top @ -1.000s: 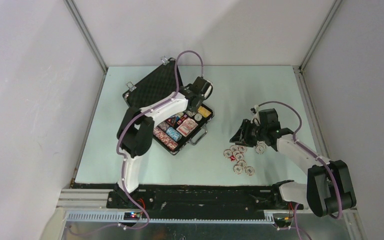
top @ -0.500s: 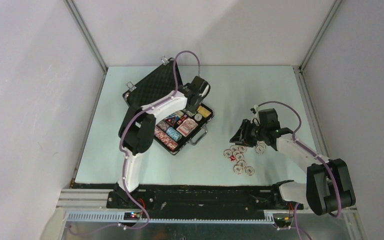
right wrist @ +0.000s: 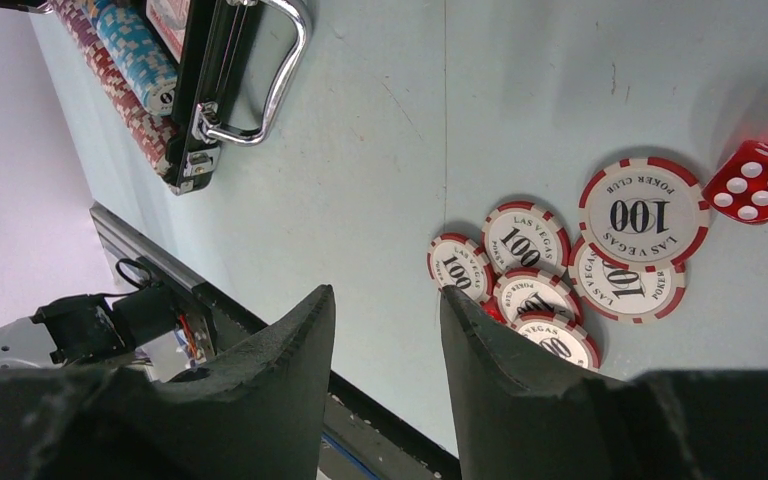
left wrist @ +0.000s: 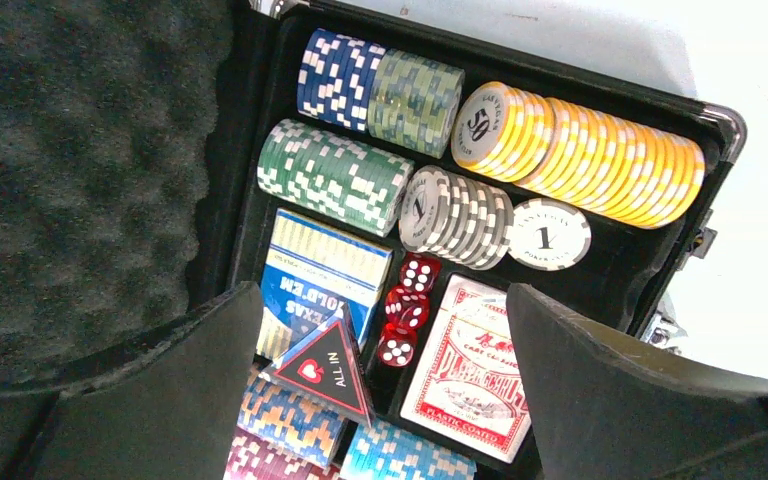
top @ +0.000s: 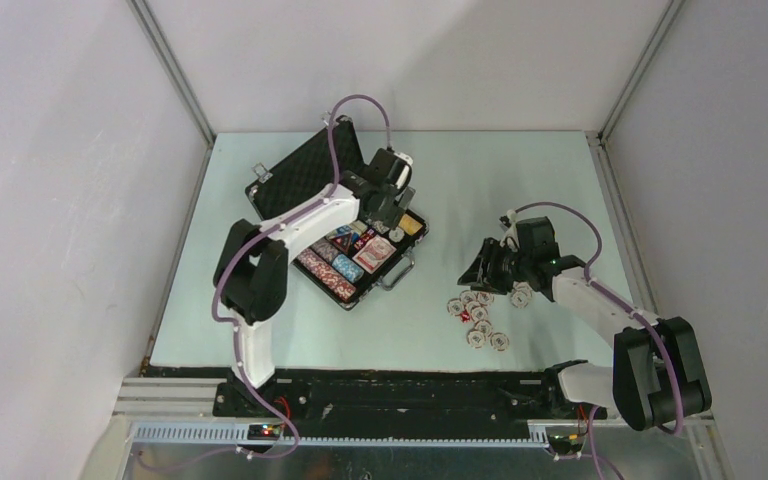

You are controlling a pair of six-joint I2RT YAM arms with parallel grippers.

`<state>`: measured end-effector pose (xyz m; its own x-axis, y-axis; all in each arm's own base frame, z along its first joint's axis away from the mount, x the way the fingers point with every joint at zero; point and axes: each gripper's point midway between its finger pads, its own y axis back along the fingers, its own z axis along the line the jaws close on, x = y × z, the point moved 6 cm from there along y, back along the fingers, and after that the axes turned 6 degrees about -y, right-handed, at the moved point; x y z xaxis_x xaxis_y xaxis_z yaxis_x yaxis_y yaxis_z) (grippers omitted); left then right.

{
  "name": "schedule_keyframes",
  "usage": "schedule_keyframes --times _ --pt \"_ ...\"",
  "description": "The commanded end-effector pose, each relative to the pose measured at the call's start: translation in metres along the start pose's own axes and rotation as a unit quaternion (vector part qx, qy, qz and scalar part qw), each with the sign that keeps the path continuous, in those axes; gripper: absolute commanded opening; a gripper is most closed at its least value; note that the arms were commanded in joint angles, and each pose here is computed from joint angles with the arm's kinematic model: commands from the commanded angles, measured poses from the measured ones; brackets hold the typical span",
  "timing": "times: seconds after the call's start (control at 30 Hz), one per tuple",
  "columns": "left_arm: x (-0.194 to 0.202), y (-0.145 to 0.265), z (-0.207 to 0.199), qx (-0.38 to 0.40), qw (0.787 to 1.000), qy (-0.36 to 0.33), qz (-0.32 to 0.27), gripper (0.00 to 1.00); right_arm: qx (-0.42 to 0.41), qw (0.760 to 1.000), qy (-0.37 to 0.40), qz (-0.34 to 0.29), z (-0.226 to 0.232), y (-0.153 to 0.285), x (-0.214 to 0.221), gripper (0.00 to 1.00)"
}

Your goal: Pack up texas hold em set

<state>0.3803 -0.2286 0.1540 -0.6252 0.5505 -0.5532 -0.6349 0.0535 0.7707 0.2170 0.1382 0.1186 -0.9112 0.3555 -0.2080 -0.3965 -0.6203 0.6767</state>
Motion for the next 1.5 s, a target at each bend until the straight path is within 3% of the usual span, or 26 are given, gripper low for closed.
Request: schedule_keyframes --times 0.0,0.47,0.93,1.2,1.47 --pt "-0.01 0.011 0.003 0.006 0.999 0.01 -0.032 1.0 -0.026 0.999 0.023 -0.026 0.021 0.004 -0.015 0.47" --pt "-0.011 -0.015 -0.005 0.016 1.0 -0.026 0.001 1.0 -0.025 0.999 0.025 -0.026 0.021 0.005 -0.016 0.47" --pt "-0.009 -0.027 -0.002 0.014 0.999 -0.031 0.025 0.93 -0.027 0.999 0.025 -0.022 0.023 0.002 -0.019 0.47" --pt "-0.009 -0.015 -0.01 0.05 0.998 -0.042 -0.003 1.0 -0.027 0.999 0.024 -0.019 0.023 0.0 -0.019 0.47" --pt "-0.004 -0.029 -0.008 0.019 0.998 -0.049 0.026 1.0 -0.025 0.999 0.025 -0.017 0.022 0.001 -0.018 0.47"
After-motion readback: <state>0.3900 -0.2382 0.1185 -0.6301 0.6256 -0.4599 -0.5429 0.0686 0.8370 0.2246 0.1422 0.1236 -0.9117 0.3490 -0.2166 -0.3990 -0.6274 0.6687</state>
